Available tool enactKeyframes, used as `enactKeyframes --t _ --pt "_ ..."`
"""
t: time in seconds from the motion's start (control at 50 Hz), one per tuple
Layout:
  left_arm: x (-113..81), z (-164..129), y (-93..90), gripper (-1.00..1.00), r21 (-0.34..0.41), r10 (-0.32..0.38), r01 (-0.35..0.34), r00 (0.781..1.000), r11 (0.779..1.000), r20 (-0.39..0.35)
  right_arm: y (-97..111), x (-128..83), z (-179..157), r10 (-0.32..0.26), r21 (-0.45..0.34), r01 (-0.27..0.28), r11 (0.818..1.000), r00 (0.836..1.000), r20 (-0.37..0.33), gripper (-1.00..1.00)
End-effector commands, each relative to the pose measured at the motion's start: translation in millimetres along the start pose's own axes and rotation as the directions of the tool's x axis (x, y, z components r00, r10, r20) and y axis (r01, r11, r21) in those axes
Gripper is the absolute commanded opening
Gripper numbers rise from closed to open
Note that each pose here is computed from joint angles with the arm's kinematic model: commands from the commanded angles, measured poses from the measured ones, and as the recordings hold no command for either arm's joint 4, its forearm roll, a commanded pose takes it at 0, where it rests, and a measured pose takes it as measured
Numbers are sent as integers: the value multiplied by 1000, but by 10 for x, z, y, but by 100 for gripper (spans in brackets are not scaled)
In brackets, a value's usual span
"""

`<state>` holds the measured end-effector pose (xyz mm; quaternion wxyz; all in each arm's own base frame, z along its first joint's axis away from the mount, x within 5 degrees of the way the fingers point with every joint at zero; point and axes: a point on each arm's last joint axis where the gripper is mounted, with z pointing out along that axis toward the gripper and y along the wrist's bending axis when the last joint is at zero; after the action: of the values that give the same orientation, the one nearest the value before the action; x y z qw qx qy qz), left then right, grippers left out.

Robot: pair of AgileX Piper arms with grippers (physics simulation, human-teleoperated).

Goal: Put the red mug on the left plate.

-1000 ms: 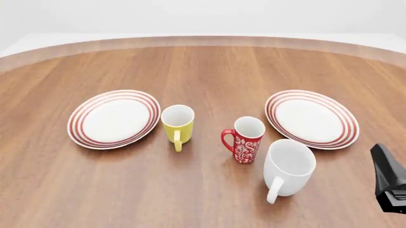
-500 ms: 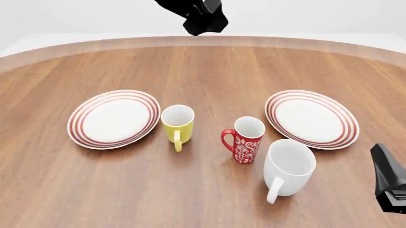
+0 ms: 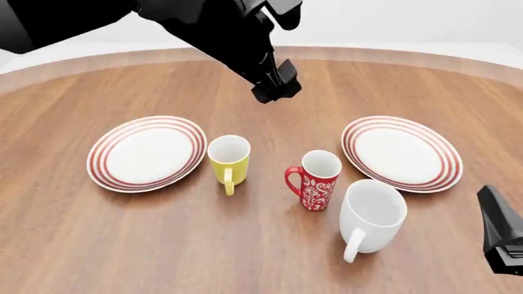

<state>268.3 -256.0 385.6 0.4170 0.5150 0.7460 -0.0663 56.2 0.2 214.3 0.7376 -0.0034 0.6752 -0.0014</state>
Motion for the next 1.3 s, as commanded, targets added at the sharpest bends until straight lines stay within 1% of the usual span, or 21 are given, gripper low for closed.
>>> enactKeyframes --t 0.02,0.06,0.12,0.24,0.26,0.34,0.5,0.58,0.66,0.76,0.9,0.98,1.1,1.3 --pt "152 223 -99 100 24 9 -8 999 1000 -38 0 0 0 0 0 0 1000 1000 0 100" --pt "174 255 -116 100 27 13 -12 999 1000 -41 0 0 0 0 0 0 1000 1000 0 100" --pt "265 402 -123 100 34 25 -23 997 999 -69 0 0 0 0 0 0 1000 1000 0 100" --pt "282 477 -156 100 40 25 -22 997 999 -72 0 0 0 0 0 0 1000 1000 0 100" --pt "326 542 -115 100 39 41 -37 995 999 -89 0 0 0 0 0 0 1000 1000 0 100" --pt "314 574 -116 100 41 30 -26 995 999 -92 0 0 0 0 0 0 1000 1000 0 100" --pt "306 630 -105 100 41 31 -27 995 999 -93 0 0 0 0 0 0 1000 1000 0 100" --pt "285 653 -120 100 40 26 -22 996 999 -85 0 0 0 0 0 0 1000 1000 0 100" --pt "329 745 -178 100 49 22 -17 996 999 -91 0 0 0 0 0 0 1000 1000 0 100" --pt "320 778 -210 100 54 18 -13 996 998 -89 0 0 0 0 0 0 1000 1000 0 100" --pt "323 837 -221 100 55 13 -8 996 998 -89 0 0 0 0 0 0 1000 1000 0 100" --pt "375 885 -265 100 62 13 -7 995 998 -96 0 0 0 0 0 0 1000 1000 0 100" --pt "412 919 -288 100 63 6 0 995 998 -98 0 0 0 0 0 0 1000 1000 0 100" --pt "475 963 -386 100 75 0 7 995 997 -102 0 0 0 0 0 0 1000 1000 0 100"
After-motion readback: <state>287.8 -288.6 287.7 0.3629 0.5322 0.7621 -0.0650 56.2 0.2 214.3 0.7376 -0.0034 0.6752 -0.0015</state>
